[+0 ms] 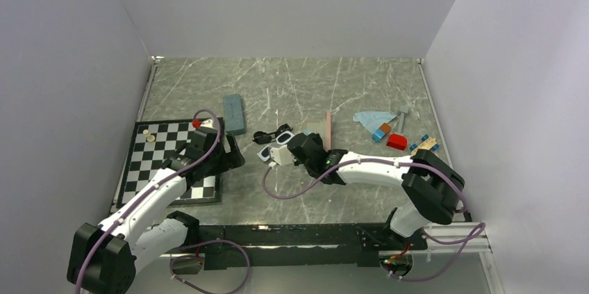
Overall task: Organize the sunglasses
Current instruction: Place the folded cleaning cloth in the sunglasses case.
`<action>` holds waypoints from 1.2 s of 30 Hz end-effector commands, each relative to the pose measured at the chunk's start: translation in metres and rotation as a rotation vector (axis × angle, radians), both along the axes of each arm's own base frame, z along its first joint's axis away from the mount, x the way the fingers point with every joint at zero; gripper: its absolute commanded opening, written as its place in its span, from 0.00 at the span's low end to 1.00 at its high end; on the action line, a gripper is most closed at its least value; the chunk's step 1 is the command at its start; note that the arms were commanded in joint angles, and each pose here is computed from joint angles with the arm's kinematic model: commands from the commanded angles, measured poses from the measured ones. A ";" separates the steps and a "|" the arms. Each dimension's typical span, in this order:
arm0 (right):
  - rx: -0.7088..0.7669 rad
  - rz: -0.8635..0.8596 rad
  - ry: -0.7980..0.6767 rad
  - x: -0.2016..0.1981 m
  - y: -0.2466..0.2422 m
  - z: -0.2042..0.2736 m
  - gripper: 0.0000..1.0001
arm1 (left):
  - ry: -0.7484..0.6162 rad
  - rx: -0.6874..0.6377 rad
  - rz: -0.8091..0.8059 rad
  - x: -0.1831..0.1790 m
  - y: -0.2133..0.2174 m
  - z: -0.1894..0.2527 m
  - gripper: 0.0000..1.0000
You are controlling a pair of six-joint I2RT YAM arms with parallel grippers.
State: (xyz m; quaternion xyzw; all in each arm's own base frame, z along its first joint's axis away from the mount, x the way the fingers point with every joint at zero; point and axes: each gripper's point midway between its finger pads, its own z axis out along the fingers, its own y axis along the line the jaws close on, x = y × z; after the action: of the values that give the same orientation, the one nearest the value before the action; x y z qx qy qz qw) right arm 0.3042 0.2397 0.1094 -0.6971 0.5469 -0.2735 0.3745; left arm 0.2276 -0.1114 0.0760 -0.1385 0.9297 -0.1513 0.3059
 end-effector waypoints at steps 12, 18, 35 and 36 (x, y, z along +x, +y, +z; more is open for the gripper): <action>0.016 -0.066 -0.032 0.034 0.003 0.001 0.00 | -0.014 -0.009 -0.014 0.007 0.003 -0.001 0.99; 0.024 -0.070 -0.037 0.044 0.004 -0.006 0.00 | -0.007 -0.007 -0.004 0.007 0.006 -0.003 0.99; 0.064 -0.075 -0.051 0.065 0.002 -0.022 0.00 | 0.012 -0.009 -0.004 0.011 0.008 -0.009 0.99; 0.067 -0.076 -0.049 0.066 0.003 -0.022 0.00 | 0.013 -0.009 -0.004 0.011 0.008 -0.009 0.99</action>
State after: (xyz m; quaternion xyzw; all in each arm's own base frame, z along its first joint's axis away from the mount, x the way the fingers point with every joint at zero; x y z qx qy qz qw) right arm 0.3602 0.2340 0.0804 -0.6667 0.5720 -0.2922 0.3781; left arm 0.2317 -0.1004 0.0627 -0.1485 0.9352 -0.1432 0.2879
